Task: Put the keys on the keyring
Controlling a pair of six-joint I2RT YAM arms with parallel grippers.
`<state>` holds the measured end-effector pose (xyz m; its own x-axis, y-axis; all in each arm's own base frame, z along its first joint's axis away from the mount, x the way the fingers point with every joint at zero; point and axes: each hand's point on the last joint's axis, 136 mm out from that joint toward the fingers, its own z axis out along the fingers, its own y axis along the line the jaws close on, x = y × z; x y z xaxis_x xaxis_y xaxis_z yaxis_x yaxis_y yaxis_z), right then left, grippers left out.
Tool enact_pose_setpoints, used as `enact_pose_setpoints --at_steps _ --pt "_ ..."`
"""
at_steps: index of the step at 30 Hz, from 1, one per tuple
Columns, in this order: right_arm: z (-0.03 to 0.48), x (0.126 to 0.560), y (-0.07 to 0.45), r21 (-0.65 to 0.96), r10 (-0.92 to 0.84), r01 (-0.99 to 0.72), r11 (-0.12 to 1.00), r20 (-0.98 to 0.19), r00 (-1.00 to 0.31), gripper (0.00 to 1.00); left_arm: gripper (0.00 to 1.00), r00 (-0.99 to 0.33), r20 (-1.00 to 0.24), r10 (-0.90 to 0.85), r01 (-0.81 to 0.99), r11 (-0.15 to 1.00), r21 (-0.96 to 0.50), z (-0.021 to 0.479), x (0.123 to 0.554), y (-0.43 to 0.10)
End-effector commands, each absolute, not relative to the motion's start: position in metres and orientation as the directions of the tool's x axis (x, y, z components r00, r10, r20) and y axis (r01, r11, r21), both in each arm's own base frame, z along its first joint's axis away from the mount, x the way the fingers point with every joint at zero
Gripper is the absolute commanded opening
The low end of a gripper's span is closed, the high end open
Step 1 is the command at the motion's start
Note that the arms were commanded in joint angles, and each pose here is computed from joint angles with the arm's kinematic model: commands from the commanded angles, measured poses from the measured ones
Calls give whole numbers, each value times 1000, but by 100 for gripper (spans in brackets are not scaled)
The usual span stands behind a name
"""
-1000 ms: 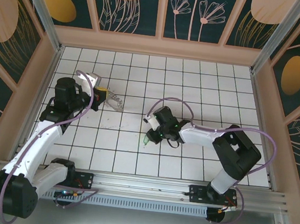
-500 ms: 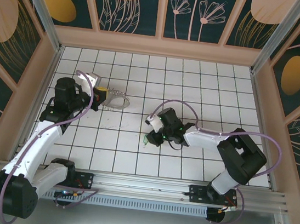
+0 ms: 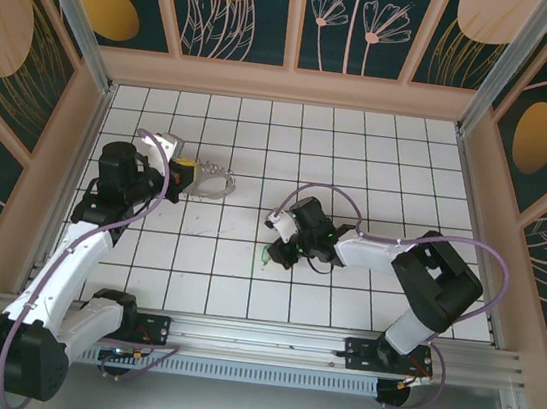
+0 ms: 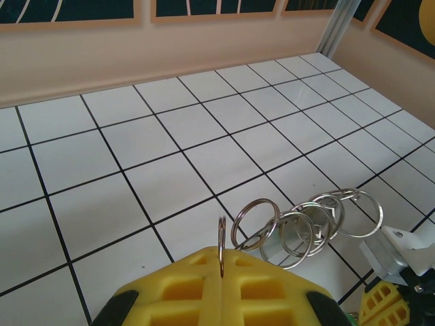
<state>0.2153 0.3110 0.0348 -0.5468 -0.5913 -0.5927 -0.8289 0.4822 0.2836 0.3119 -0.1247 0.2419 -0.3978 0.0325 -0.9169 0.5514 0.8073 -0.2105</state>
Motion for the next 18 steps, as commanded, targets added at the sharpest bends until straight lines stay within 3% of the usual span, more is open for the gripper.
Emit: enact_pose_setpoints --at_steps 1,6,18 --pt "37 217 314 288 -586 -839 462 -611 -532 10 0 -343 -939 20 576 794 -193 256 311 -129" --pt "35 220 313 282 -583 -838 466 -614 -531 3 0 -343 -939 19 576 794 -194 257 311 -129" --pt "29 220 314 286 -597 -841 459 -602 -530 6 0 -340 -940 20 571 799 -189 258 311 -128"
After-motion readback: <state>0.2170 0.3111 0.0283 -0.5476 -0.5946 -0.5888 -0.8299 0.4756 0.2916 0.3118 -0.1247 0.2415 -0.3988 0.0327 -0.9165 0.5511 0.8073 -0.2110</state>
